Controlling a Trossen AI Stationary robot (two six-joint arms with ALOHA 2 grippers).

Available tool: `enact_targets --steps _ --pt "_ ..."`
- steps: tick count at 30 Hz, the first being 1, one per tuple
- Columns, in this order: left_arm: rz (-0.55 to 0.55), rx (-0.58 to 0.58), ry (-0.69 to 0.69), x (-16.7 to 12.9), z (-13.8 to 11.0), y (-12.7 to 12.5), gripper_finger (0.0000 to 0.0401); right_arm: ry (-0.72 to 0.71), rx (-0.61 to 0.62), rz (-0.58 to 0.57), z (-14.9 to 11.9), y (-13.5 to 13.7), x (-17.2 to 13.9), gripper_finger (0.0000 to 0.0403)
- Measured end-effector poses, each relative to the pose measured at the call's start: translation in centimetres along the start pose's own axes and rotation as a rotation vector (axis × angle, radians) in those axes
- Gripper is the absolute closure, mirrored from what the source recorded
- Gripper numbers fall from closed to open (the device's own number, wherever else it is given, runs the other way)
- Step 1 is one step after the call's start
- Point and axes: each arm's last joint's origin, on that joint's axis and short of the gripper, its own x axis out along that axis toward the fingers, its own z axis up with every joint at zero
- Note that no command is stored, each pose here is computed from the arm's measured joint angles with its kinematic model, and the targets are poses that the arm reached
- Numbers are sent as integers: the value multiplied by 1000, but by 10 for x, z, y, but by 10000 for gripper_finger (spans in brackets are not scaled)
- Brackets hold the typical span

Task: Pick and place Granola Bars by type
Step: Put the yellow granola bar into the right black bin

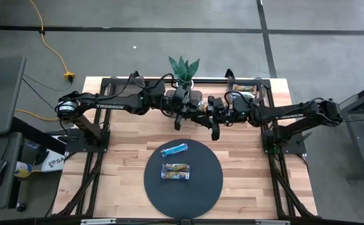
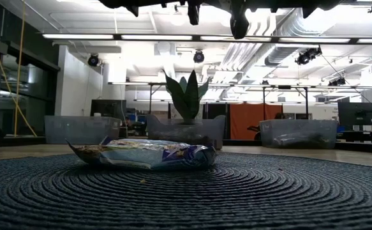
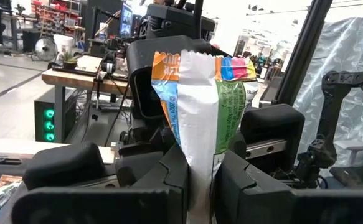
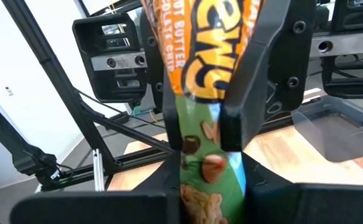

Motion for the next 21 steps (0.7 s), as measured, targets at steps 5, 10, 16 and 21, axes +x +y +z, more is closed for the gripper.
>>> enact_targets --steps 5,10,16,21 --pt "35 -9 -7 0 0 1 360 3 -6 -8 0 -1 0 356" --pt "44 -8 -11 0 1 1 328 4 -5 -9 0 -2 -1 361" --pt "33 -3 -22 0 2 0 278 8 -9 -8 0 -2 -1 363" --pt "31 0 -30 -2 5 -1 249 16 -10 -8 -1 -2 -1 364"
